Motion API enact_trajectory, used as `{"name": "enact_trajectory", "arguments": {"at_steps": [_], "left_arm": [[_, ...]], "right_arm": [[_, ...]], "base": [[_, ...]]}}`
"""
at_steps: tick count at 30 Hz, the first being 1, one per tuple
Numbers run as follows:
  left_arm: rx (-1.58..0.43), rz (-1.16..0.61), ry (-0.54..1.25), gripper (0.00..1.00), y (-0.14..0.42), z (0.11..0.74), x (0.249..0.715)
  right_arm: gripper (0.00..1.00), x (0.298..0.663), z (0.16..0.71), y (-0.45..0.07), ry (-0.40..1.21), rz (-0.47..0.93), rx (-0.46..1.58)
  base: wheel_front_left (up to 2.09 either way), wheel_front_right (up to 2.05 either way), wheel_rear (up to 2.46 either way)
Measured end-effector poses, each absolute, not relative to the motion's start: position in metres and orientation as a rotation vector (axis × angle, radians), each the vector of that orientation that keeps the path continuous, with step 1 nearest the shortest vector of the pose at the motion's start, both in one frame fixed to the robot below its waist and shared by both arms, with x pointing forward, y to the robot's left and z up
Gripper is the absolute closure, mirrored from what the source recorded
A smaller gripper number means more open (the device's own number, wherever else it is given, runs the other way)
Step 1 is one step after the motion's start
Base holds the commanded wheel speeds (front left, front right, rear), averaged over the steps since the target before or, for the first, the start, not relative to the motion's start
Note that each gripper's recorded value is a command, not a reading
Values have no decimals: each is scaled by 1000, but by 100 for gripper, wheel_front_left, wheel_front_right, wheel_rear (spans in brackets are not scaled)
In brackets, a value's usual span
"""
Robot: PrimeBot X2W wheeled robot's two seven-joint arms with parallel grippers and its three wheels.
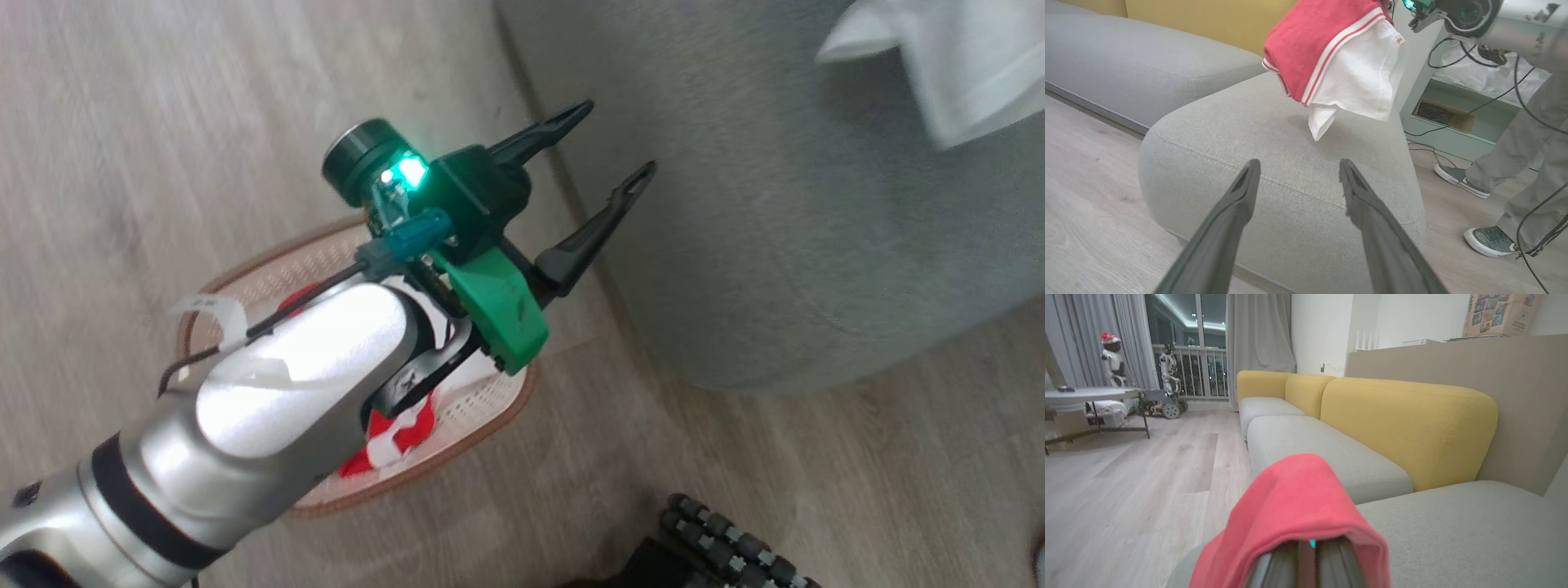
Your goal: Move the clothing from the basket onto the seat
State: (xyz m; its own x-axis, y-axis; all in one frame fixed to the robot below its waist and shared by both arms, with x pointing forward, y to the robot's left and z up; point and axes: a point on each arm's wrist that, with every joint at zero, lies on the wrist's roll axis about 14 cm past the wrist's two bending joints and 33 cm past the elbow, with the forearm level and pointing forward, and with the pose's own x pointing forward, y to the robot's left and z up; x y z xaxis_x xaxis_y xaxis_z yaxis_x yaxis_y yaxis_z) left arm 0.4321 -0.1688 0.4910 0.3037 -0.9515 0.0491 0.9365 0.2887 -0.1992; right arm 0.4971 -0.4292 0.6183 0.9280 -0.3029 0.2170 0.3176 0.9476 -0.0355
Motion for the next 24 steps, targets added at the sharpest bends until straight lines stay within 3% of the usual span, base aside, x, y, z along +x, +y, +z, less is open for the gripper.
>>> {"name": "enact_trajectory", "arguments": {"at_steps": [5,12,22,23,24], "left_arm": [[-222,-1215,130,0,-156,470,444],[-202,-1145,171,0,-135,445,462],[-185,-1131,152,0,-129,451,463],[-181,-1131,148,0,-129,453,462],[-181,-1132,141,0,-129,456,462]], "right_arm": [[100,533,594,-438,-123,-318,-97],[100,558,514,-434,114,-306,-92],[100,523,438,-440,507,-362,-12],[94,521,437,-440,523,-363,-2],[74,519,438,-440,532,-364,5]], "base": [[0,0,0],[0,0,0],[0,0,0],[0,0,0],[0,0,0]]}}
